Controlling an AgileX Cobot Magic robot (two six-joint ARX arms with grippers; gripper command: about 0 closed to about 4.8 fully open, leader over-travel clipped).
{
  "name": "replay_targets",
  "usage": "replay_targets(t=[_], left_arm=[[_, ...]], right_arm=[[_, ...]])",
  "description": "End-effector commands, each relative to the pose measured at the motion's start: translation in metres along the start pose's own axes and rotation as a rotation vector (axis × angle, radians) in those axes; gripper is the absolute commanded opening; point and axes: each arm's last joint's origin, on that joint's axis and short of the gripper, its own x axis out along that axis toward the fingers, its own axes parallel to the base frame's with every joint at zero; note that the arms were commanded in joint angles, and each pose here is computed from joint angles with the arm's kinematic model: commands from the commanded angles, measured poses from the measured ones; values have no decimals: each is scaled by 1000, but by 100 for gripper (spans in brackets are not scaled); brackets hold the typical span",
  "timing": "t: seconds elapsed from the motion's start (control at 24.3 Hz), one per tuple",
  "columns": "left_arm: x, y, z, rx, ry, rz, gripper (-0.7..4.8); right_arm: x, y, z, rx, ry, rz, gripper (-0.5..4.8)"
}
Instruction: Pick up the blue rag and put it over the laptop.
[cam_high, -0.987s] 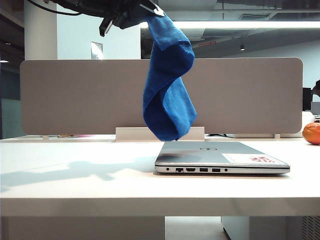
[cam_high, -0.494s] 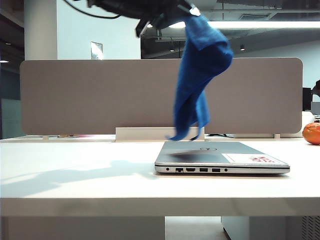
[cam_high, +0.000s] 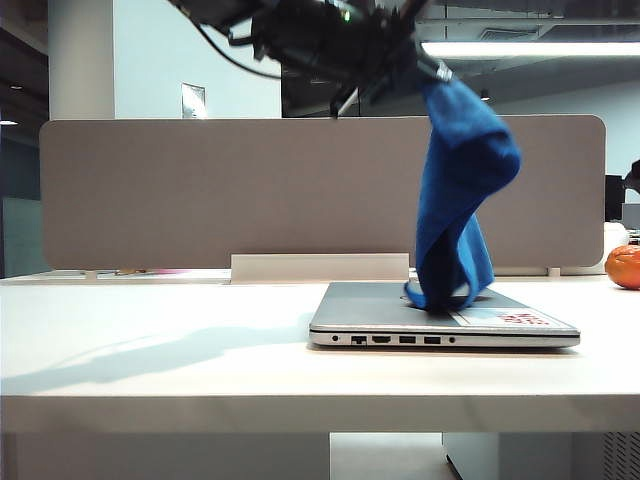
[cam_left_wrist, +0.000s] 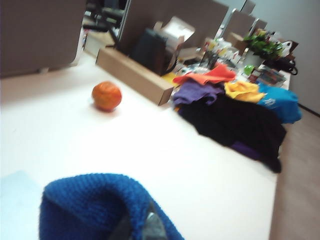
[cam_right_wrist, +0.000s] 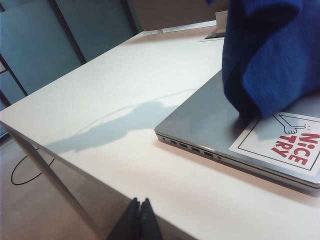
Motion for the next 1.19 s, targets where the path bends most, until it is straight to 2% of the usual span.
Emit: replay_targets(t=[0.04,0.29,0.45,0.66,0.7,0.74,0.78,0.86,0.9,0.95,1.03,1.15,1.19], left_arm=[[2,19,-11,-30,40,104,-6],[-2,54,-35,-66,165,281,-6],[0,62,-51,-64,246,311,-6],[9,63,-72,-71,312,318,-3],[10,62,-76,-78,337,323,27],[10,63,-79,-80,346,338,82],[9,63,-81,-85,368,362,210],[8,64,-83,-91,383,369,291],[8,64,-83,-91,385,369,307],[8,63,-82,-96,389,354,361],[7,60,-81,-109,396,300,415],[4,56,-72,-120,428,306,415],[2,55,-66,-101,454,319,415]], right_arm=[[0,0,-1,-7,-6,-1,0],[0,0,-1,-7,-7,-1,0],[0,0,-1,-7,-7,-1,-1],[0,0,-1,-7,-6,0,0],[0,0,-1,-7,-7,0,-1],[0,0,-1,-7,-6,0,0],[0,0,-1,-7,-6,0,0],[0,0,-1,-7,-7,0,-1],[0,0,-1,-7,-6,0,0],[0,0,-1,-7,-6,0,-1],[0,0,-1,-7,-6,0,-1],[0,0,-1,-7,-7,0,0],[0,0,-1,-7,-7,0,0]])
